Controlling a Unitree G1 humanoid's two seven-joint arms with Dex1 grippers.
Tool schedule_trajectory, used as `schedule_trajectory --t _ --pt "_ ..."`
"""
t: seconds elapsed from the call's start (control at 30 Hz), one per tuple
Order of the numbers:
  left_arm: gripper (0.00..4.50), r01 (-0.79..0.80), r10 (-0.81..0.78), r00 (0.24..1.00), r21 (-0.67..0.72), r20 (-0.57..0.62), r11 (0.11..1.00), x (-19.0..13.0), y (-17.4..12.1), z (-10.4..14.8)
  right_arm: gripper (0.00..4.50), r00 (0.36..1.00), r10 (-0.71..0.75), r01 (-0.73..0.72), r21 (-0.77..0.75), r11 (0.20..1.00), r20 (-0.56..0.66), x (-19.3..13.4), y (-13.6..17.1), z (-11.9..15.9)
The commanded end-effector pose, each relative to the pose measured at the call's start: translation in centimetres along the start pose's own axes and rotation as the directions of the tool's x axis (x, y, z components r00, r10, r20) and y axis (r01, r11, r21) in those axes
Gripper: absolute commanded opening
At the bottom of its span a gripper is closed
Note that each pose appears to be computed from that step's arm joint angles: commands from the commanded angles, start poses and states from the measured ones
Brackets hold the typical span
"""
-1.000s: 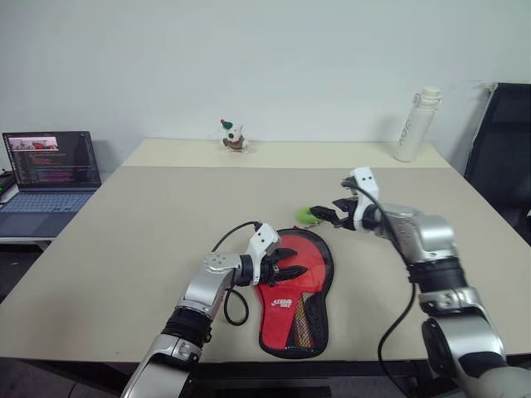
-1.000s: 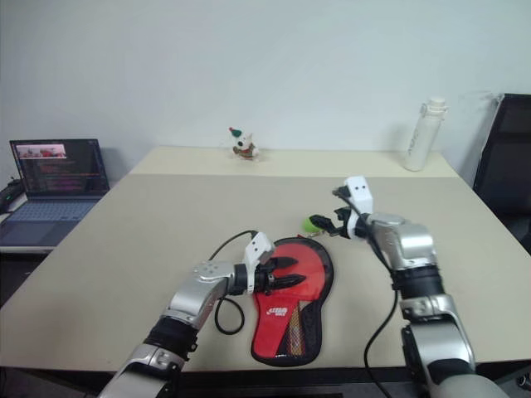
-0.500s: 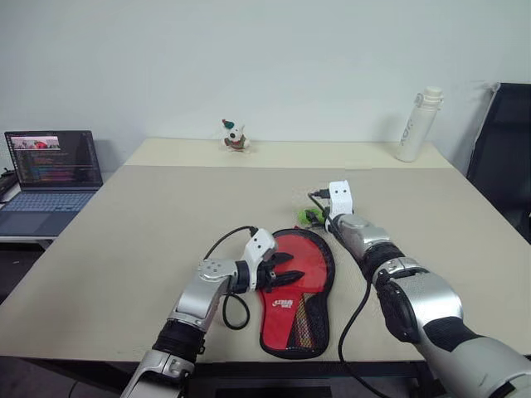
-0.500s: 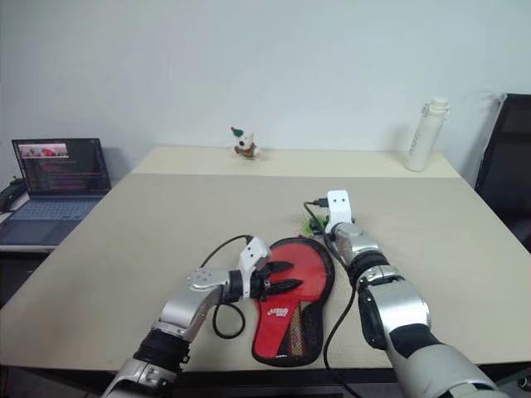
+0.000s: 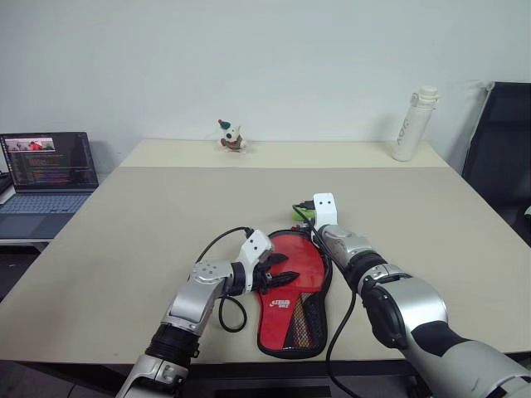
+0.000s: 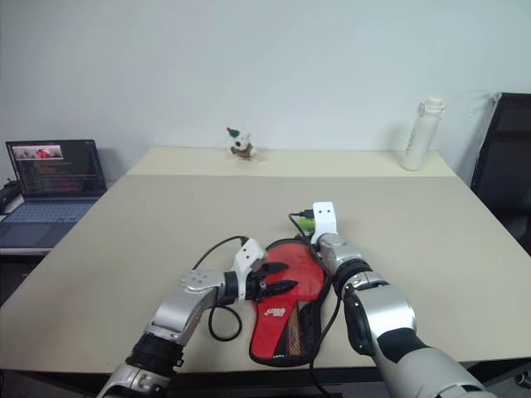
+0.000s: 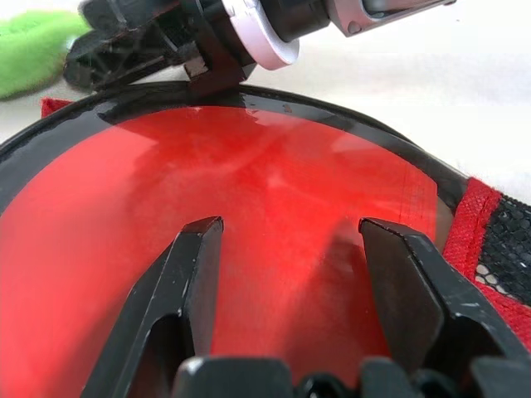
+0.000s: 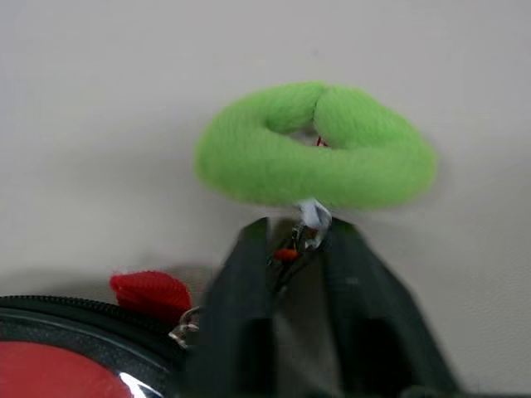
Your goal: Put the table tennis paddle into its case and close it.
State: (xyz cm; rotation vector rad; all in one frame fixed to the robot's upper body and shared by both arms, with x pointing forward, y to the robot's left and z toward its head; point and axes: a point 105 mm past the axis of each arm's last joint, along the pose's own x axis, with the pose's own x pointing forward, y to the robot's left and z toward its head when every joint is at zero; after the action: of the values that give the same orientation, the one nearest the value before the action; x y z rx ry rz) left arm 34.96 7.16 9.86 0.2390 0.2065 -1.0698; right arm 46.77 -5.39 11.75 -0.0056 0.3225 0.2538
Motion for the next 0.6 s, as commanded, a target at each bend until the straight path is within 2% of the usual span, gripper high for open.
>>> schedule_trajectory --t 0.03,0.33,0.6 --pt "2.86 0.018 -0.018 1.0 0.012 0.006 1.0 0.2 -0.4 0.3 0.02 0.999 -0.024 0.024 0.003 1.0 0.038 -0.1 -1.1 1.1" --pt "2.86 0.048 -0.047 0.998 0.024 -0.039 0.999 0.9 0.1 -0.5 0.02 0.998 -0.032 0.032 0.007 0.999 0.049 -0.6 -3.5 1.9" --pt "2.86 0.17 -0.155 0.965 0.054 -0.209 0.984 0.5 0.4 -4.0 0.02 0.998 -0.031 0.027 0.078 0.997 0.052 -1.0 -4.9 2.5"
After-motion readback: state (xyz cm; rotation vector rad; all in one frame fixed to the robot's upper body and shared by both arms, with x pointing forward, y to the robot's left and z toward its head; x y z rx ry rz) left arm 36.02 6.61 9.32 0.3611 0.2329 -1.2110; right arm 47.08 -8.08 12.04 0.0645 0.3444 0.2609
